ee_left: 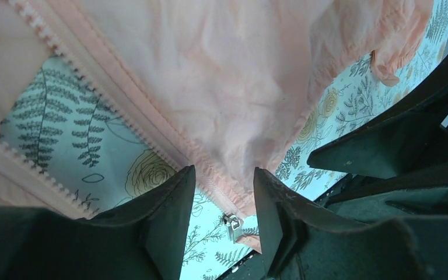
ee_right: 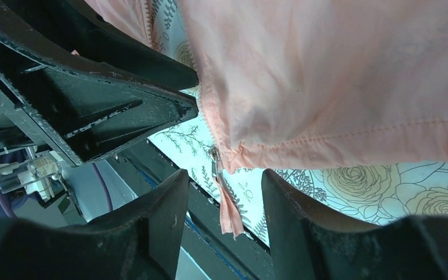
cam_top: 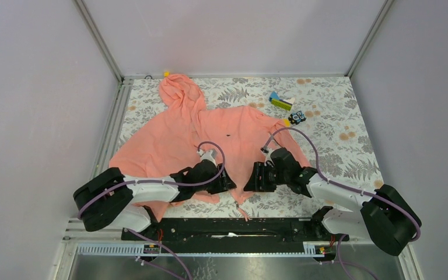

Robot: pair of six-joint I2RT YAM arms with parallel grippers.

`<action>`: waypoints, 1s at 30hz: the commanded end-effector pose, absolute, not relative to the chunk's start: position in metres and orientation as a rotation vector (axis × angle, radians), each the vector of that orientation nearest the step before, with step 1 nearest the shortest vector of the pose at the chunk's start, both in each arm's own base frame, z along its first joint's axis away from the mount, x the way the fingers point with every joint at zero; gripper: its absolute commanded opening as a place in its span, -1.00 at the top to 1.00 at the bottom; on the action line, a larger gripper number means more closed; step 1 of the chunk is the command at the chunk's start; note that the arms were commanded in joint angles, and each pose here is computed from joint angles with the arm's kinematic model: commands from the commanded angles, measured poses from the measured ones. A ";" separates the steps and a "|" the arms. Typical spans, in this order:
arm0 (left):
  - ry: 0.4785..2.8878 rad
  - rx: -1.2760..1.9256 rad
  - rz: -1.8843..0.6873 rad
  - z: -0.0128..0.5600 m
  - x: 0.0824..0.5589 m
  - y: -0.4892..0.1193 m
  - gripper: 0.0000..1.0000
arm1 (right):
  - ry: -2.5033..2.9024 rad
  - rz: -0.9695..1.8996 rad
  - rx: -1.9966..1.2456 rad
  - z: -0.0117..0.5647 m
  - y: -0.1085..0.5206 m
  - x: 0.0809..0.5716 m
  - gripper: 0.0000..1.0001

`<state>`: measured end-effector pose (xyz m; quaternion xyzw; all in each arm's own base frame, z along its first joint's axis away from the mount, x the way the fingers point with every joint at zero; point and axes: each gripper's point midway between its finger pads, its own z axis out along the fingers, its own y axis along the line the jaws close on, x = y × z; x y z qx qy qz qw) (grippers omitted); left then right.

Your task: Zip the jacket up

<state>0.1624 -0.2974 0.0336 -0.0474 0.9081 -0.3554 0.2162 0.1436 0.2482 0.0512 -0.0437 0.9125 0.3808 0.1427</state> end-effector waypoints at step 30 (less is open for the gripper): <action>2.350 -0.304 -1.173 0.028 0.164 -0.328 0.67 | 2.182 0.902 -0.437 0.097 0.248 0.196 0.02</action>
